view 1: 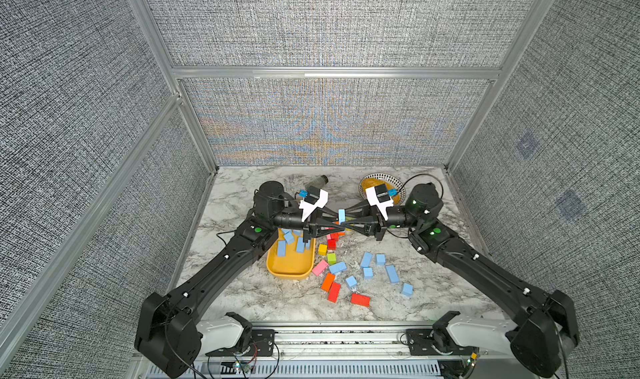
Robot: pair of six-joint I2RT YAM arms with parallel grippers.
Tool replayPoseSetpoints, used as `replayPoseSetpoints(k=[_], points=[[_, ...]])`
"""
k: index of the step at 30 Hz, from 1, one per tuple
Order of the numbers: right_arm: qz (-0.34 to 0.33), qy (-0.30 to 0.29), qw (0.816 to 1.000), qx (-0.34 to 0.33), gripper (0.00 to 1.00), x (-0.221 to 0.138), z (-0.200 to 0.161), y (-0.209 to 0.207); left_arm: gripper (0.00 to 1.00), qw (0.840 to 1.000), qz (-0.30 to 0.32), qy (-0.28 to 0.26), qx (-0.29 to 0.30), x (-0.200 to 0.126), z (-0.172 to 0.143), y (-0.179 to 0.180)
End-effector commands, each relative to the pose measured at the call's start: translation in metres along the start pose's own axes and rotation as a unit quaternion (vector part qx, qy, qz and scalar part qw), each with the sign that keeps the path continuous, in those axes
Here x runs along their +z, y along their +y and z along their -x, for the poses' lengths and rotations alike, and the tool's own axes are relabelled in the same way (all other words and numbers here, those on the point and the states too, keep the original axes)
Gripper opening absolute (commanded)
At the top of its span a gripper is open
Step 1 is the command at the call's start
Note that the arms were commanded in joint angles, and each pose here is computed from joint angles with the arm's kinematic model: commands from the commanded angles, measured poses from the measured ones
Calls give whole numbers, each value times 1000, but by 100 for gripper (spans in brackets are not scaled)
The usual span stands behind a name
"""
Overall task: Pick out the blue building blocks
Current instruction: Place the building block in the storage box.
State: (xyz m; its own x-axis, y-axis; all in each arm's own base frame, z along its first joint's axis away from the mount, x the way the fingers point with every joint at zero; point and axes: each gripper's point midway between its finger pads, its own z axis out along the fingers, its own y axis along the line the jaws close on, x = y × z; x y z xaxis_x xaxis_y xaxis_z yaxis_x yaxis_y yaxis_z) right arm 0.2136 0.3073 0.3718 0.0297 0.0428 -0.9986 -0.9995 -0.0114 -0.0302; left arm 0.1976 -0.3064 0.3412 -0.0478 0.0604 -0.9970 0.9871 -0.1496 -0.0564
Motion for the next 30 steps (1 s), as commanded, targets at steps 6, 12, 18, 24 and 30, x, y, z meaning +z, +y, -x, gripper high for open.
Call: replayPoseSetpoints(k=[6, 12, 18, 24, 30], points=[[-151, 11, 988, 28, 98, -20, -6, -31, 9, 992, 77, 68, -77, -8, -30, 15], [-260, 26, 962, 83, 98, -45, -34, -50, 3, 893, 330, 187, -240, -56, -98, 72], [-302, 42, 944, 130, 98, -45, -73, -51, 3, 796, 429, 275, -327, -96, -169, 69], [-304, 57, 939, 148, 98, -30, -94, -36, 3, 704, 468, 370, -387, -124, -234, 55], [-292, 70, 940, 160, 98, -20, -109, -17, 9, 658, 483, 396, -421, -129, -266, 59]])
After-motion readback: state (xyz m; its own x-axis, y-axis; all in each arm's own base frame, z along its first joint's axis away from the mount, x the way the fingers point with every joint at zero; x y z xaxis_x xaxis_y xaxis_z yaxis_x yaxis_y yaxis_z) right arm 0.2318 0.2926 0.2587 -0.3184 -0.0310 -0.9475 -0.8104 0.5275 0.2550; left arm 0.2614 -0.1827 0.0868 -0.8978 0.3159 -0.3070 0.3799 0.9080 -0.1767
